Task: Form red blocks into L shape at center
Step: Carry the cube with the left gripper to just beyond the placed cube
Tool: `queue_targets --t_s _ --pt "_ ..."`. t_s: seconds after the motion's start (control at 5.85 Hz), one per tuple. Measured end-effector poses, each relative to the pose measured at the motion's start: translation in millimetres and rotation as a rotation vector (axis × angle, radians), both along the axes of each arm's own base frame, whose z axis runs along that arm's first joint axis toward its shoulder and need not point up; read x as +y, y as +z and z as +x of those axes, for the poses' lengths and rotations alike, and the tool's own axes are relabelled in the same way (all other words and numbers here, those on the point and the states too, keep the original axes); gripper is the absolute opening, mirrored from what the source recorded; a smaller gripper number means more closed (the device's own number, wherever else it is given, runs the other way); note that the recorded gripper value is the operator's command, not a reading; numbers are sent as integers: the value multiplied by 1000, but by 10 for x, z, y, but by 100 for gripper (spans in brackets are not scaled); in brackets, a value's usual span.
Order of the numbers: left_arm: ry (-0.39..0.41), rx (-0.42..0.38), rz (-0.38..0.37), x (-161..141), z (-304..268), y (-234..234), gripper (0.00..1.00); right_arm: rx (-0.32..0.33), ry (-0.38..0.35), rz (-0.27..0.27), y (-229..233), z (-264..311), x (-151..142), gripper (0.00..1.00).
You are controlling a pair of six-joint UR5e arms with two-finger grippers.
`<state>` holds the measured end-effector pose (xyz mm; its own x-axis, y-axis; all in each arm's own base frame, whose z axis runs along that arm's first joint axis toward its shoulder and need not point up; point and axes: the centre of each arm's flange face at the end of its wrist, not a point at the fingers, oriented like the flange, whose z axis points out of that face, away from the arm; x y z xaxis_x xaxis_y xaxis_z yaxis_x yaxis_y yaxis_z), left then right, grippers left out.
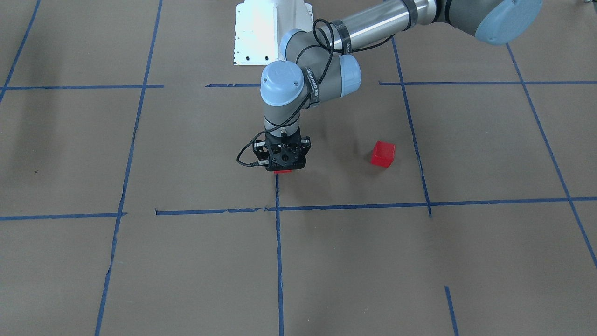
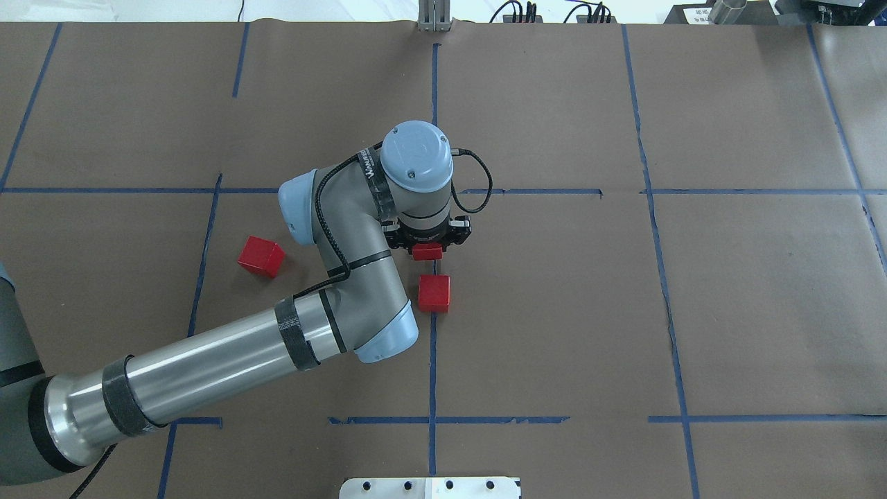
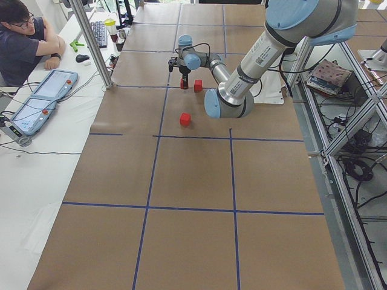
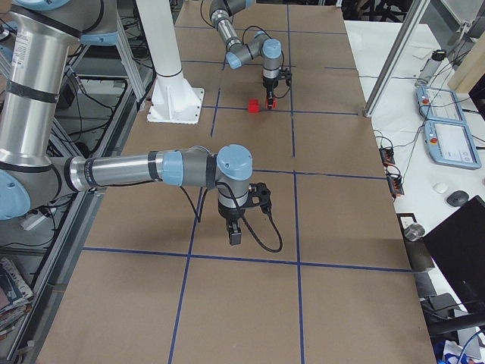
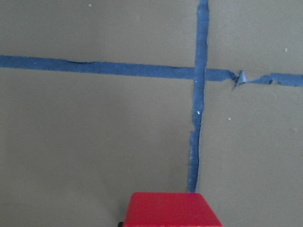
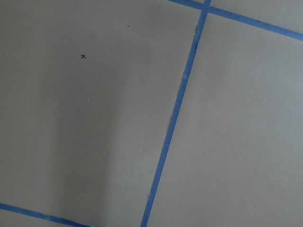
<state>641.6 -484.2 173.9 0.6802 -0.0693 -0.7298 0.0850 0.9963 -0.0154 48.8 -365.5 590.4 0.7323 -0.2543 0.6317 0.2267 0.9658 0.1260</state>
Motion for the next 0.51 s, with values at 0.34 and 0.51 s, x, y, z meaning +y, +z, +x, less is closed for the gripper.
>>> queue_targets --t_s 0.34,0.51 --pt "9 -3 -8 92 79 3 19 -1 4 1 -4 17 3 100" --pt "14 -4 -8 121 100 11 19 -2 7 2 -8 27 3 100"
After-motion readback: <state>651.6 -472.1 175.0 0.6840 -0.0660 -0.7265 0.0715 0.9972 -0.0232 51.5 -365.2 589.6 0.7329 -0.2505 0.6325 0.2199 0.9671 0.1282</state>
